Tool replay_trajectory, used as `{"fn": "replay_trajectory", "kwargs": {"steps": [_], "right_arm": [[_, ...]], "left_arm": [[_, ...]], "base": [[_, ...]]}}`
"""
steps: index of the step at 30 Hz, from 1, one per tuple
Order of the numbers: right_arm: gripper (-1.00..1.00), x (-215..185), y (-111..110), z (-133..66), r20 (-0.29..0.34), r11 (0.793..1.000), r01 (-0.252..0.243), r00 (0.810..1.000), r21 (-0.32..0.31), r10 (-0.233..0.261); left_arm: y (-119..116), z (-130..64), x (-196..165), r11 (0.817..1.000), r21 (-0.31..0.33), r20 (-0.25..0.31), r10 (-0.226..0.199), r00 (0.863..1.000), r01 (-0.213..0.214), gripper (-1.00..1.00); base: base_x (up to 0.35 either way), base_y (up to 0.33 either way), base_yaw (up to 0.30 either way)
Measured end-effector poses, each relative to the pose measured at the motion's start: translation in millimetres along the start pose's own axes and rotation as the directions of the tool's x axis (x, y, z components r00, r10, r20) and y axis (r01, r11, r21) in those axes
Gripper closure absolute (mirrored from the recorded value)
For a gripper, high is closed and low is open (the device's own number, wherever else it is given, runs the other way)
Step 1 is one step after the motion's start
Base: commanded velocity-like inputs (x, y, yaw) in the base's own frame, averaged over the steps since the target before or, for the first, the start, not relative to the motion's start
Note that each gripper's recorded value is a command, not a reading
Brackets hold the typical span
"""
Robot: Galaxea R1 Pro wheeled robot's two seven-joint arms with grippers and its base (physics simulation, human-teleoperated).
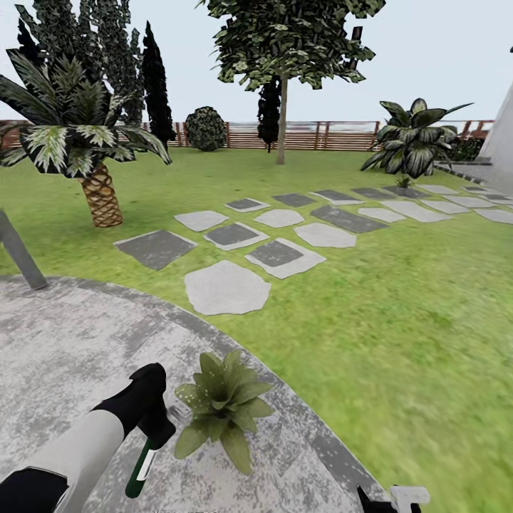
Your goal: Pick up the pesticide atomizer in the garden and spray insectifuge to fully cover both potted plants in the garden.
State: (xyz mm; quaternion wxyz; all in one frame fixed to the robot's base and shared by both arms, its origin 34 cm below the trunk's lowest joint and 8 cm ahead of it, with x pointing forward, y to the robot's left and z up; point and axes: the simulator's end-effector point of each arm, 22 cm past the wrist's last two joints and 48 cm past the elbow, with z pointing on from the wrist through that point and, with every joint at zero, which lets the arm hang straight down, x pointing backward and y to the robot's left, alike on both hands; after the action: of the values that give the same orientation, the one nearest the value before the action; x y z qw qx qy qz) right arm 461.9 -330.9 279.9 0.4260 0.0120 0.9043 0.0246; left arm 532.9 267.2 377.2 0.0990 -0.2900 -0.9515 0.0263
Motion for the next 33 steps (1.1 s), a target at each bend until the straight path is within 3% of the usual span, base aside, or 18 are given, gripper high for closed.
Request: {"fn": "replay_trajectory", "kwargs": {"steps": [9, 22, 33], "right_arm": [[-1.0, 0, 0, 0.0, 0.0, 1.0, -0.001, 1.0, 0.0, 0.001], [-1.0, 0, -1, -0.1, 0.001, 1.0, 0.001, 1.0, 0.002, -0.001], [-1.0, -1, -2, -0.1, 0.001, 1.0, 0.001, 1.0, 0.003, -0.001]], "left_arm": [[8, 4.3, 12, 1.0, -0.01, -0.026, -0.01, 1.0, 0.01, 1.0], [-12, 13.0, 12, 1.0, 0.023, -0.051, 0.005, 0.999, -0.004, 1.0], [-7, 14.7, 17, 1.0, 0.013, -0.062, 0.005, 0.998, -0.005, 1.0]], "base": [[0.0, -0.081, 0.259], [0.0, 0.0, 0.009], [-0.016, -0.026, 0.0]]}}
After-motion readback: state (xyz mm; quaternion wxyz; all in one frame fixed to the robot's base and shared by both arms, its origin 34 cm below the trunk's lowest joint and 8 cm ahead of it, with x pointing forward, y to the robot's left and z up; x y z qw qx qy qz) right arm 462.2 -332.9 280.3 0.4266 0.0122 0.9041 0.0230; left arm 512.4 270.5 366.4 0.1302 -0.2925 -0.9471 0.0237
